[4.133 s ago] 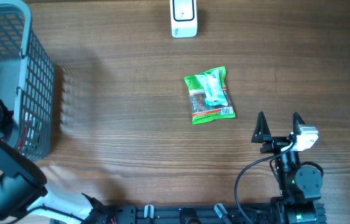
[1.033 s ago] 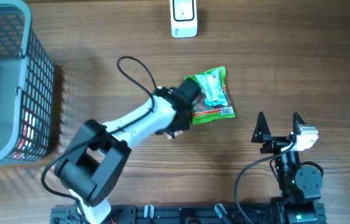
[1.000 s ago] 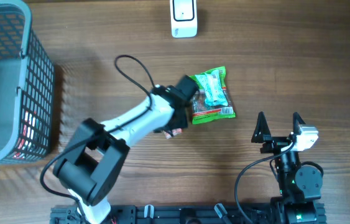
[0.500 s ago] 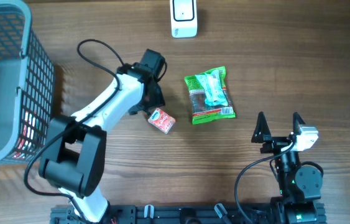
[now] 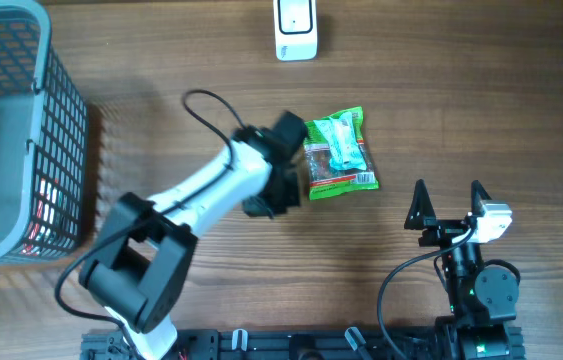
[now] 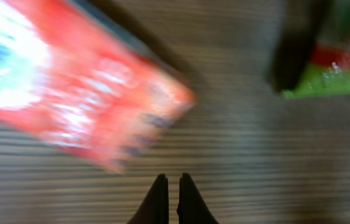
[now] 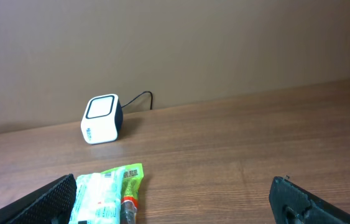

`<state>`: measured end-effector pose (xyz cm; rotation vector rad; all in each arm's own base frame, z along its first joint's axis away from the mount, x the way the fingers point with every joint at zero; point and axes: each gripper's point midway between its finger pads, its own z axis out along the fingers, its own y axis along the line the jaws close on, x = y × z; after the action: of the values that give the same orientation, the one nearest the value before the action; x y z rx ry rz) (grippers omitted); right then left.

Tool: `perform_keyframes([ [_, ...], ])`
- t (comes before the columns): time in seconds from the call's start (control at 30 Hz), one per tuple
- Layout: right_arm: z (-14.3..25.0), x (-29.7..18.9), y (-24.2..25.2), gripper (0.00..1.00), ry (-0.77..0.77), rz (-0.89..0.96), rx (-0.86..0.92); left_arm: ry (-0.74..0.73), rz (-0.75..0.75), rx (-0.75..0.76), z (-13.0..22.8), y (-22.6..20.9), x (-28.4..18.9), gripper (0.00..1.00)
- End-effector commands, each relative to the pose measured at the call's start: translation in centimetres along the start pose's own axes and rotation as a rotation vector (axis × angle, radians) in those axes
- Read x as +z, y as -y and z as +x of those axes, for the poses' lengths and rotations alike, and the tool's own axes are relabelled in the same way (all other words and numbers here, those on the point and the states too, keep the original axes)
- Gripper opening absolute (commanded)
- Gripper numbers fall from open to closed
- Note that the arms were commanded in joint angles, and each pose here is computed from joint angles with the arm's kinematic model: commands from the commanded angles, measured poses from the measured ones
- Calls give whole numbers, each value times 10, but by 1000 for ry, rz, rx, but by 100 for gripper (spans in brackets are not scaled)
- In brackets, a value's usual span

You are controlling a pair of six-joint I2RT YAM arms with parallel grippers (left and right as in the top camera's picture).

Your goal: Scan the item barcode

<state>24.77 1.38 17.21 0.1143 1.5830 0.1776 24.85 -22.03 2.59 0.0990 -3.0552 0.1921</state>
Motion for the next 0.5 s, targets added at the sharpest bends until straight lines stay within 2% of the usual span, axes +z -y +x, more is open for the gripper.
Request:
perform_keyframes([
  [0.0, -2, 0, 3, 100, 11, 16, 4, 40, -30, -26, 13, 4, 14, 4],
  [0.47, -2, 0, 3, 100, 11, 16, 4, 281, -280, -113, -50, -69, -2, 4],
])
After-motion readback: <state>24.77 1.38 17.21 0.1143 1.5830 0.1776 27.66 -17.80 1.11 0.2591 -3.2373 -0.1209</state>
